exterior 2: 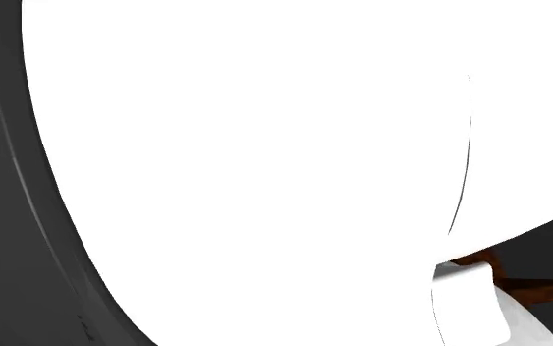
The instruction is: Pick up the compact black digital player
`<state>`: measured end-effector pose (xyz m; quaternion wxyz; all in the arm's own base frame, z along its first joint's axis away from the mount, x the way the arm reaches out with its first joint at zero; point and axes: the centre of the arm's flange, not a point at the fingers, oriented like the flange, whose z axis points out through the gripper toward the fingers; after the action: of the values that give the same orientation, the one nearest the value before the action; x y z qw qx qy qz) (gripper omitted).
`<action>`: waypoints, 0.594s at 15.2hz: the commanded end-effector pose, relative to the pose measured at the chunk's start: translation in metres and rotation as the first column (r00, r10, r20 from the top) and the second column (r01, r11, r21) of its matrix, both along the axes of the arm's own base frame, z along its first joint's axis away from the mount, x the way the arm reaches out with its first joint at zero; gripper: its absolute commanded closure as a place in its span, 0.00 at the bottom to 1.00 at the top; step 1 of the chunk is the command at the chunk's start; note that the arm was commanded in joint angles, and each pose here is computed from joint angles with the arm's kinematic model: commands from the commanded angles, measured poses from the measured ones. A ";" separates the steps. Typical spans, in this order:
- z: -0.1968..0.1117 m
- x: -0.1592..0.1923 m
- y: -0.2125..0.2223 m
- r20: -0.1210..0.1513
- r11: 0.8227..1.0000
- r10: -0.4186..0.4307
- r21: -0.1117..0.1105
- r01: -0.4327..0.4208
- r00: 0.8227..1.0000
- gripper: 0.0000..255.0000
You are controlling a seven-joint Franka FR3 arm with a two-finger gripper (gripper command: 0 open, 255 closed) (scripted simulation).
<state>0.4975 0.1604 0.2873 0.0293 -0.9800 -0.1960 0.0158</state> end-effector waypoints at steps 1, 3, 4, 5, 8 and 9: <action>0.007 0.000 0.000 -0.001 1.000 0.000 0.000 0.000 1.000 1.00; 0.018 0.000 0.000 -0.001 1.000 0.000 0.000 0.000 1.000 1.00; 0.023 0.000 0.000 -0.001 1.000 0.000 0.000 0.000 1.000 1.00; 0.029 0.000 0.000 -0.001 1.000 0.000 0.000 0.000 1.000 1.00; 0.044 0.000 0.000 -0.001 1.000 0.000 0.000 0.000 1.000 1.00; 0.050 0.000 0.000 -0.001 1.000 0.000 0.000 0.000 1.000 1.00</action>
<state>0.4980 0.1606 0.3316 0.0293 -0.9801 -0.1959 0.0159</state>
